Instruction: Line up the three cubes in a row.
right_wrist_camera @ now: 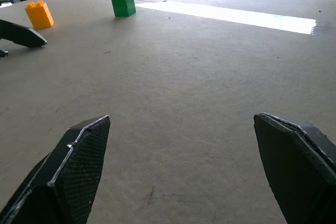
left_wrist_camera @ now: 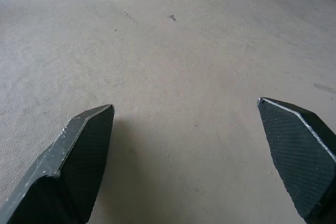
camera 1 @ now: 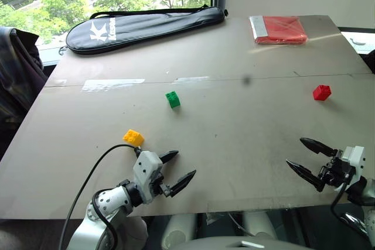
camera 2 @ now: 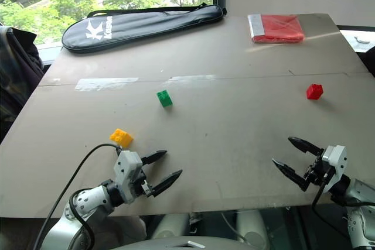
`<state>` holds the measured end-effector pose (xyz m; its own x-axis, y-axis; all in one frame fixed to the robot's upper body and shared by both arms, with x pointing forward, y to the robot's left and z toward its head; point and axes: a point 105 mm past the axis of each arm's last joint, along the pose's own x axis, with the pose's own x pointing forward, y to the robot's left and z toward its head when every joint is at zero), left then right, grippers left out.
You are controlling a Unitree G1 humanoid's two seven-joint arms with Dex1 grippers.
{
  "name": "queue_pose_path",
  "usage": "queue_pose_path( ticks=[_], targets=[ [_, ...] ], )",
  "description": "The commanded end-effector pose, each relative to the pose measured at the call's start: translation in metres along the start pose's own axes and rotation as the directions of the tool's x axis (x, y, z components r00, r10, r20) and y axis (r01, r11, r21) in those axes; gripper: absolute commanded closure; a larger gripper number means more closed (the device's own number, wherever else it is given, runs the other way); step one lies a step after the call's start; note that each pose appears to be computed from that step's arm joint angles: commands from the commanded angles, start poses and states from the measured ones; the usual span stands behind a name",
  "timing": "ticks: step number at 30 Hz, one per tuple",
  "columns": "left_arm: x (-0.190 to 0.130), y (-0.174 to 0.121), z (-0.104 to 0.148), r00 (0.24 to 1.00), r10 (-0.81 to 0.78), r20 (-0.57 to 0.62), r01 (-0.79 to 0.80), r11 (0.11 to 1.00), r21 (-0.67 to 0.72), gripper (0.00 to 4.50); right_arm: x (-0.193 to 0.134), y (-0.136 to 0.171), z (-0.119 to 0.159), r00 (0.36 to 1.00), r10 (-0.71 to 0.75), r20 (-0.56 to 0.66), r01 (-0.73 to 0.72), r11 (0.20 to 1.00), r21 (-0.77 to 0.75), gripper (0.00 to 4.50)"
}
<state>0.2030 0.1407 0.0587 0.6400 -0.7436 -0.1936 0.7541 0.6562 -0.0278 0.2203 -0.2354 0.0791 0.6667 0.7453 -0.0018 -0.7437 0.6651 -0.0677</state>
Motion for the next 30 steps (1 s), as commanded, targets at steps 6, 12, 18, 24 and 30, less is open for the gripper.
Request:
queue_pose_path(
  ticks=[6,12,18,24,30],
  targets=[
    [-0.006,-0.009,-0.005,0.999,-0.029,0.015,0.029,1.0,-0.002,0.05,-0.005,-0.009,0.004,0.998,-0.015,-0.055,0.013,0.999,-0.038,0.0],
    [-0.009,-0.009,-0.008,0.999,-0.029,0.014,0.029,1.0,0.002,0.05,-0.006,-0.008,0.002,0.998,-0.017,-0.064,0.014,0.999,-0.038,0.0],
    [-0.008,-0.007,-0.006,0.999,-0.027,0.02,0.027,1.0,0.011,0.05,-0.008,-0.01,-0.001,0.997,-0.027,-0.073,0.024,0.999,-0.038,0.0],
    [-0.004,-0.006,0.001,0.999,-0.029,0.033,0.028,0.999,0.023,0.05,-0.007,-0.015,0.002,0.997,-0.052,-0.054,0.05,0.998,-0.041,0.0],
    [0.001,-0.016,0.026,0.98,-0.195,0.028,0.193,0.98,0.047,0.05,-0.008,-0.072,0.019,0.901,-0.433,0.01,0.432,0.898,-0.086,0.0]
  ],
)
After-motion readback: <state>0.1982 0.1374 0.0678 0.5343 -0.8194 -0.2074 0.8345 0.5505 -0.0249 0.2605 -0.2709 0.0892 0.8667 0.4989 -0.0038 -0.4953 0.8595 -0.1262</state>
